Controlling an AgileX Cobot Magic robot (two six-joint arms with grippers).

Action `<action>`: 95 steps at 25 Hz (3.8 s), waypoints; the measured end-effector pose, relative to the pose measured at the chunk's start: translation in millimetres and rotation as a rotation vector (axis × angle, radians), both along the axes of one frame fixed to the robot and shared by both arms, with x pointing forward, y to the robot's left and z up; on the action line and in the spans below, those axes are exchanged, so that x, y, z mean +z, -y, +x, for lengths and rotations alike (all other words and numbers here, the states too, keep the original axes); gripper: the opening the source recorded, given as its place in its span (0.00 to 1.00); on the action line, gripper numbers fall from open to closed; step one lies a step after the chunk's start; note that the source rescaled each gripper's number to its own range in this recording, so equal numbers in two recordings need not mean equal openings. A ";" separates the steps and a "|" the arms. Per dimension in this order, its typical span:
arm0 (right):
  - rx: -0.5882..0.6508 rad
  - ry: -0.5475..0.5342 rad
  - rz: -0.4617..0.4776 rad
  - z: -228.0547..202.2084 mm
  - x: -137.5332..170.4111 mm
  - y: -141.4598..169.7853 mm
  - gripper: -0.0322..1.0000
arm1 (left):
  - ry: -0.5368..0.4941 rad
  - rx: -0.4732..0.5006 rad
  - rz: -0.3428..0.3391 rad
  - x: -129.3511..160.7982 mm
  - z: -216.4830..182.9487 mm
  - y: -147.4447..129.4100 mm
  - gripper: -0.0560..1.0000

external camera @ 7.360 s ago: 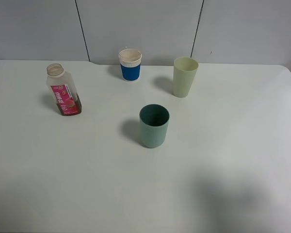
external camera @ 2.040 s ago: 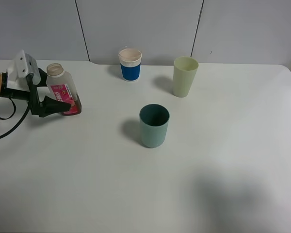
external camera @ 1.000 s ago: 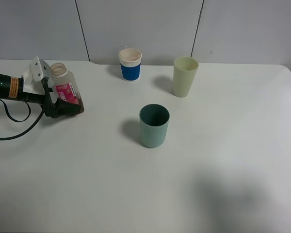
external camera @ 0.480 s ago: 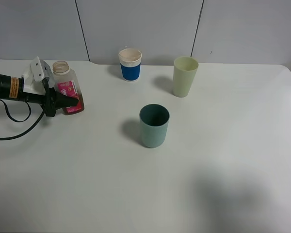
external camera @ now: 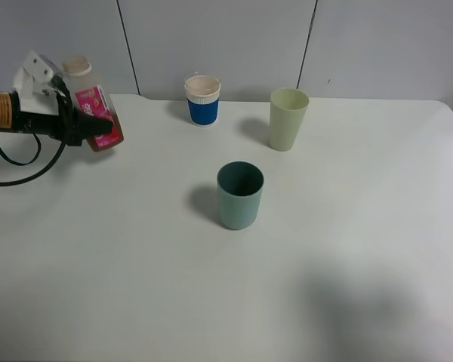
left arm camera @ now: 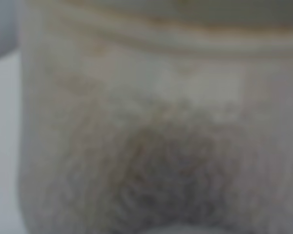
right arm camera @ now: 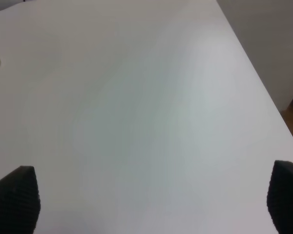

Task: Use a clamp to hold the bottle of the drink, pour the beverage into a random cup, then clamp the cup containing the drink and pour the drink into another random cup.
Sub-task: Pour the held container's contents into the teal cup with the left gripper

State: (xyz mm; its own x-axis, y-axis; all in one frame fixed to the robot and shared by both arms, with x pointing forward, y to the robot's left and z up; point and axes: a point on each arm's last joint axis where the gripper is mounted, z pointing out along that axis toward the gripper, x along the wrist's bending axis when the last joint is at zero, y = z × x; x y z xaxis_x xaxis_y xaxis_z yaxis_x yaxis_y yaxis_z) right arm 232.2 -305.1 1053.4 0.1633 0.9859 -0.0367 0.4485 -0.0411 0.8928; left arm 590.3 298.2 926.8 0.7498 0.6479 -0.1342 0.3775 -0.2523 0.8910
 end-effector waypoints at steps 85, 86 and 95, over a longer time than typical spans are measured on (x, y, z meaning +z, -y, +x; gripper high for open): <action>0.000 0.000 0.000 0.0 0.0 0.0 0.77 | 0.411 0.320 0.942 4.0 -119.4 218.0 0.08; 0.000 0.000 0.000 0.0 0.0 0.0 0.77 | 0.425 0.308 0.958 3.2 -119.1 218.5 0.08; 0.000 0.000 0.000 0.0 0.0 0.0 0.77 | 0.515 0.210 1.094 -7.3 -116.2 220.9 0.08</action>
State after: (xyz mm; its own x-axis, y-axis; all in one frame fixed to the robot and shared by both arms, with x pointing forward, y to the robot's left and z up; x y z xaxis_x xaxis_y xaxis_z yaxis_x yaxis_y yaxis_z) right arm 232.2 -305.1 1053.4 0.1633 0.9859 -0.0367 0.4485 -0.0411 0.8928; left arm 474.1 77.4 919.5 0.4217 0.3476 0.8374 0.1678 -0.9376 0.3047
